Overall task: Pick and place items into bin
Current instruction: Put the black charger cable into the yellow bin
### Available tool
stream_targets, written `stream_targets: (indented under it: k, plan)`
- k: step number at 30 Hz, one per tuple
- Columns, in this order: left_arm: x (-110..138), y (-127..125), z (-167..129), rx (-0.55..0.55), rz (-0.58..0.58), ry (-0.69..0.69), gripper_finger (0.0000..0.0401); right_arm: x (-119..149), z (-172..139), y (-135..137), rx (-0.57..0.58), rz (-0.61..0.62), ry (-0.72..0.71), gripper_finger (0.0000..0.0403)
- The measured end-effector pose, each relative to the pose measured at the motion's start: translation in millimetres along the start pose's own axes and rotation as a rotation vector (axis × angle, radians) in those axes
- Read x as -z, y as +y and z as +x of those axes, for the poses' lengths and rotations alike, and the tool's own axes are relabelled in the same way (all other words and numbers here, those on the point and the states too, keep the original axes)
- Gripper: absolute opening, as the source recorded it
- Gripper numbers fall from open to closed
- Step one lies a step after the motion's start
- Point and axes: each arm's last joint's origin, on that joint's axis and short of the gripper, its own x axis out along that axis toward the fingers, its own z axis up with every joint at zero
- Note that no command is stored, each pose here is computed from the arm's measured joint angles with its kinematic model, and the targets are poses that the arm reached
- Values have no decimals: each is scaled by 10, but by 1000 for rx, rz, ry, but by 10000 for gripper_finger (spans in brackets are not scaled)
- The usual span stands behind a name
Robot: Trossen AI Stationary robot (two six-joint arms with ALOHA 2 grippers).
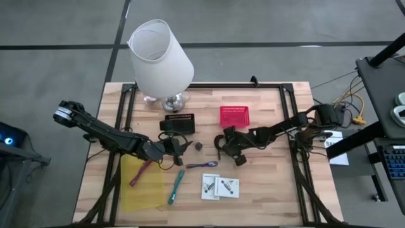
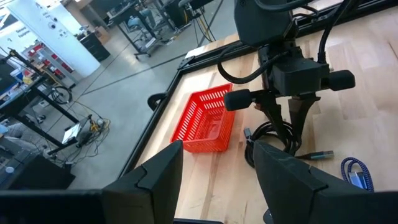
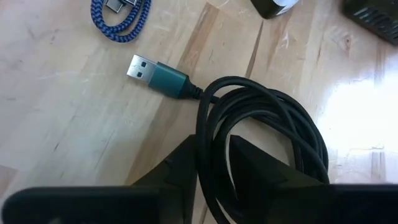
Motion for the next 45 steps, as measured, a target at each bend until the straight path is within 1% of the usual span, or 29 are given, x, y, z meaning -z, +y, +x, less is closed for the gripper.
stream_targets:
  k: [8, 11, 19, 27, 38, 45]
  plan:
    - [0, 0, 0, 0, 0, 0, 180, 0, -1, 0, 1, -14, 0, 32]
    - [1, 0, 1, 0, -2, 0, 180, 0, -1, 0, 1, -39, 0, 22]
    - [2, 0, 0, 0, -5, 0, 180, -4, -5, 1, 0, -67, -4, 21]
    - [7, -2, 0, 0, -4, 1, 180, -21, -28, -3, -8, -135, -21, 20]
    - [8, -1, 1, 0, -4, 1, 180, -148, -248, -70, 33, -132, -111, 20]
    - [13, -3, 1, 1, -3, 2, 180, -204, -306, -97, 57, -111, -166, 20]
